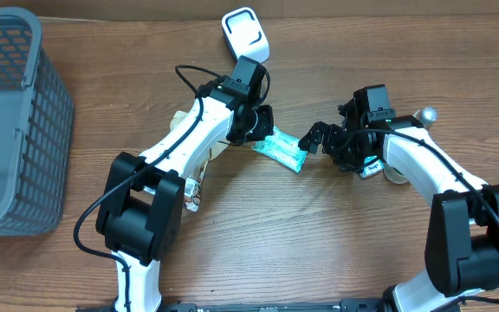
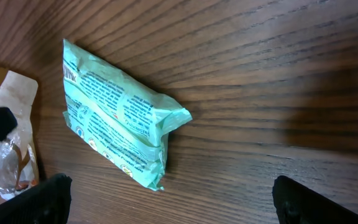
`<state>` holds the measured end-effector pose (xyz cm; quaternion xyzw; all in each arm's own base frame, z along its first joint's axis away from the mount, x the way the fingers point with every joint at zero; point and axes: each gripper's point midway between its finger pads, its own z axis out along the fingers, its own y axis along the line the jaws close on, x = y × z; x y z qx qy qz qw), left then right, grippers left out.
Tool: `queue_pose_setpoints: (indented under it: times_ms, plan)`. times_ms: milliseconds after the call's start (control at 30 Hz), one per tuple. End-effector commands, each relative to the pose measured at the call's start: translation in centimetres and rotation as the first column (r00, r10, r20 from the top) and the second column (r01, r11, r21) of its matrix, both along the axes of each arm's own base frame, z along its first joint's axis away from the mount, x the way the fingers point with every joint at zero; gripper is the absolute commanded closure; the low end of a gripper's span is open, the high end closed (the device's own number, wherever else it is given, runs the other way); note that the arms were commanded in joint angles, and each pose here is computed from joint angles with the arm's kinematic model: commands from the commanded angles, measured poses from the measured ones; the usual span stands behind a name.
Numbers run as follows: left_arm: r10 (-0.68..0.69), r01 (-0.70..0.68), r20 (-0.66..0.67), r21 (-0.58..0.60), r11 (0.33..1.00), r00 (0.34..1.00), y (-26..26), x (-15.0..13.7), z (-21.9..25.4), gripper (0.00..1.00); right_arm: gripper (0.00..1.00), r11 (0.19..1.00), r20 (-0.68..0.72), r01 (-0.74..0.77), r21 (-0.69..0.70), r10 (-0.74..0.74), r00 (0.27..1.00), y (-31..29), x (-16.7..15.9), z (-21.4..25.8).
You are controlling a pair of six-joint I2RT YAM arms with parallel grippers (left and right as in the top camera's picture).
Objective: Scan the item barcode
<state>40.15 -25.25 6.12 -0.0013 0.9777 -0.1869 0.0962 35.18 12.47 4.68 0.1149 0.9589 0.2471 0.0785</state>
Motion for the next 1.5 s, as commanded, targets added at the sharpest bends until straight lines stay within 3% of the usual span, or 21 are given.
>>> queue_pose_setpoints:
  times_ms: [0,567,1233,1467]
  plan:
    - [0.004,-0.006,0.048,0.035,0.999,0.999,0.5,0.5,0.8,0.96,0.0,1.0,0.058,-0.016,-0.003,0.016,0.998,0.0,0.8,1.5]
    - [0.01,-0.019,0.096,0.1,0.995,0.995,0.0,0.3,-0.4,0.96,0.0,1.0,0.021,-0.016,-0.008,0.016,1.0,-0.1,-0.2,0.7]
    - [0.015,-0.024,0.105,0.078,0.997,0.994,-0.7,0.6,-2.5,0.96,0.0,0.998,0.011,-0.062,-0.005,0.062,0.998,0.5,-1.4,-0.3]
    - [0.028,-0.029,0.159,0.006,1.0,0.987,-2.1,1.9,-1.6,0.96,0.0,0.998,0.023,-0.062,-0.004,0.062,0.998,0.6,-1.1,-0.3]
